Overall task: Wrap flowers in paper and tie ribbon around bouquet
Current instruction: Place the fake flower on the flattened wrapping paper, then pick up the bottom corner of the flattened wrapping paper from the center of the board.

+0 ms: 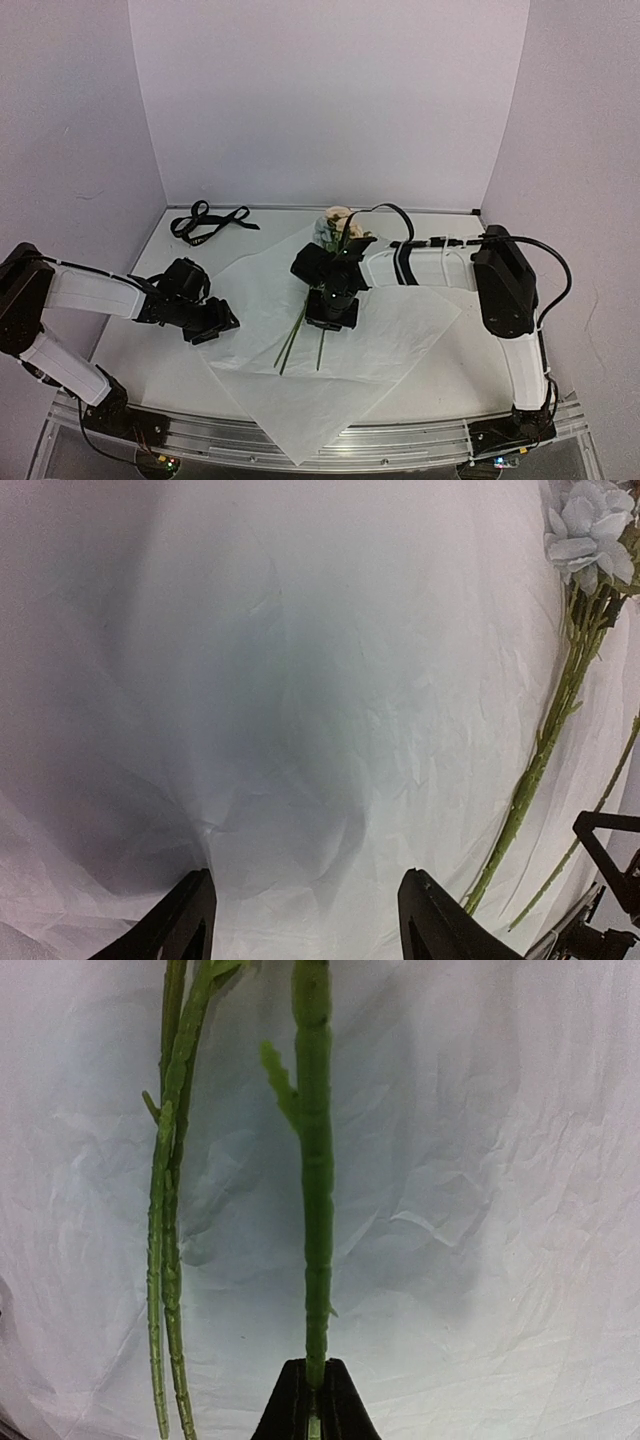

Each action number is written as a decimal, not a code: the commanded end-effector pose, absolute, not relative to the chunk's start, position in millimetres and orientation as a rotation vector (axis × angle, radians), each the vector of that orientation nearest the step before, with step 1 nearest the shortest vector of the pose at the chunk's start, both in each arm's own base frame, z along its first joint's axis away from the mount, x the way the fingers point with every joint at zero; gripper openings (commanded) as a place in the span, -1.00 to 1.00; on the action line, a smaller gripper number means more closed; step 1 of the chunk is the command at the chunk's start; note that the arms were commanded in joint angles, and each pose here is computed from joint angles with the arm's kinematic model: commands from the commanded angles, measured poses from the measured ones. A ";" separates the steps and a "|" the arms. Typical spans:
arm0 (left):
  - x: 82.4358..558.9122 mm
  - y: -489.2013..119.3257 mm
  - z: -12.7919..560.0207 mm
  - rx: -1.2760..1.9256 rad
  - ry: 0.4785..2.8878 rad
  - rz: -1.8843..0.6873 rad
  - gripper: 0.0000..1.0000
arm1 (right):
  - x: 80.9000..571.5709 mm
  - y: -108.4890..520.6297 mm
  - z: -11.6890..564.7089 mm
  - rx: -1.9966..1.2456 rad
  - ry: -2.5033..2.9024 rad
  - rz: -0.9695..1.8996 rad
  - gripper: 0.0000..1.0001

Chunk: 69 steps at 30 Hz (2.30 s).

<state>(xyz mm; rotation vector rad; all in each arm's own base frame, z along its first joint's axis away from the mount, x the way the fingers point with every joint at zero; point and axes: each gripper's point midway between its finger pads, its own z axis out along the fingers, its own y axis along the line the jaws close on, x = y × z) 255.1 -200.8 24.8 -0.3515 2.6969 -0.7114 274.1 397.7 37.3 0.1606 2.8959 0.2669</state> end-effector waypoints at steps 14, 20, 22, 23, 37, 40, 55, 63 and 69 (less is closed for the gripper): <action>266.9 -202.5 73.2 -0.309 2.595 -0.744 0.56 | 222.1 400.9 123.4 -0.487 2.865 0.555 0.67; 261.3 -198.8 89.6 -0.296 2.563 -0.762 0.60 | 186.9 358.7 132.0 -0.943 2.679 0.456 0.82; 259.1 -197.8 91.9 -0.296 2.556 -0.771 0.60 | 174.2 357.3 130.9 -1.115 2.550 0.439 0.84; 258.0 -197.6 93.9 -0.294 2.549 -0.777 0.60 | 168.4 356.0 126.4 -1.197 2.481 0.413 0.85; 238.2 -180.9 94.7 -0.329 2.542 -0.764 0.60 | 81.2 393.7 70.2 -1.929 1.545 0.074 0.97; 234.8 -177.7 92.9 -0.340 2.542 -0.761 0.60 | 61.3 402.0 66.1 -1.985 1.419 0.031 0.97; 233.5 -174.8 89.9 -0.350 2.553 -0.739 0.58 | 32.4 391.3 44.7 -2.033 1.384 -0.026 0.94; 238.6 -177.9 92.0 -0.343 2.556 -0.732 0.51 | 41.7 399.1 33.2 -2.013 1.372 -0.110 0.78; 244.4 -181.7 93.5 -0.335 2.557 -0.730 0.46 | 46.5 406.2 39.9 -1.987 1.351 -0.134 0.02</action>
